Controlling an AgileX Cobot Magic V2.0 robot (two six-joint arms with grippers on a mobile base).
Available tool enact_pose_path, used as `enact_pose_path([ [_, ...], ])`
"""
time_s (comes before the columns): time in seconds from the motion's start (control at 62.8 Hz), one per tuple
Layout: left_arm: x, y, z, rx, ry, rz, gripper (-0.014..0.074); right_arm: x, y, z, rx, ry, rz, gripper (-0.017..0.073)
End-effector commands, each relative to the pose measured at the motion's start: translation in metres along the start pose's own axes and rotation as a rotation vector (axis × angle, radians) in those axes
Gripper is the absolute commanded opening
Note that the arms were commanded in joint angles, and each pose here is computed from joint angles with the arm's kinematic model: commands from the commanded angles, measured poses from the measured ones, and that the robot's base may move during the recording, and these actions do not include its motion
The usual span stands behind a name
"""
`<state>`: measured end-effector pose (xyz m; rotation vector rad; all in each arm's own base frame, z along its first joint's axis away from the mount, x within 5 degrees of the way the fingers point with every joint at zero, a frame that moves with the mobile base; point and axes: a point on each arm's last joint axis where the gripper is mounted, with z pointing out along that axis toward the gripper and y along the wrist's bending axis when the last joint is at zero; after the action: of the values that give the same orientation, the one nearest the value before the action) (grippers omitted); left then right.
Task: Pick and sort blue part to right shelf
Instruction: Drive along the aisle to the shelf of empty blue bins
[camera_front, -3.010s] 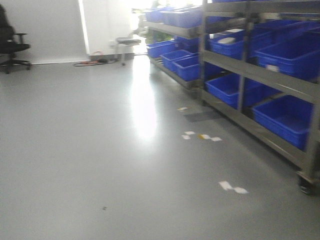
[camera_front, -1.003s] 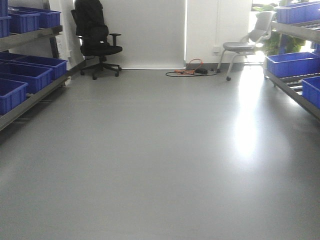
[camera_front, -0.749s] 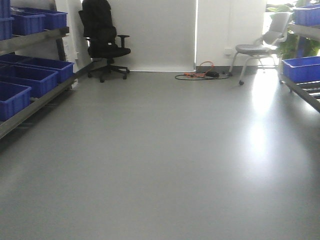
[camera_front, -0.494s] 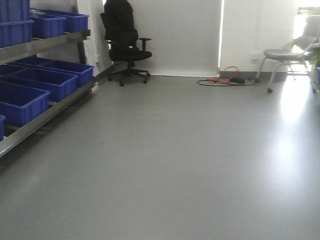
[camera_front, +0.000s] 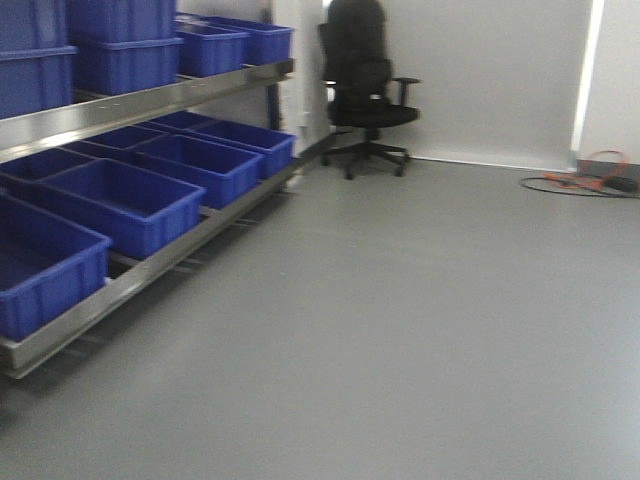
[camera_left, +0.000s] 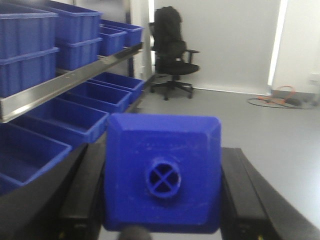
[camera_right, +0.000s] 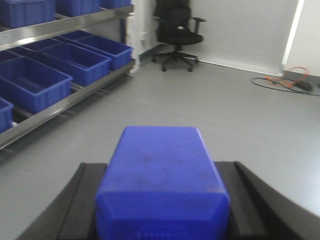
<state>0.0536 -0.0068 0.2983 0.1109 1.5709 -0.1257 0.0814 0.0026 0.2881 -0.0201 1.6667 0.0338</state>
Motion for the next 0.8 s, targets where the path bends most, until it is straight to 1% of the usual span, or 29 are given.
enact_pose_path([
  [0.0,-0.0178,-0.0009,-0.0017,0.009,-0.110,0.004,0.0407,-0.0175,0.0005,-0.0017,-0.003,-0.113,-0.013,0.0379],
  [0.78,-0.0178,-0.0009,-0.0017,0.009,-0.110,0.004,0.0407,-0.0175,0.0005,-0.0017,-0.003,-0.113,-0.013,0.0379],
])
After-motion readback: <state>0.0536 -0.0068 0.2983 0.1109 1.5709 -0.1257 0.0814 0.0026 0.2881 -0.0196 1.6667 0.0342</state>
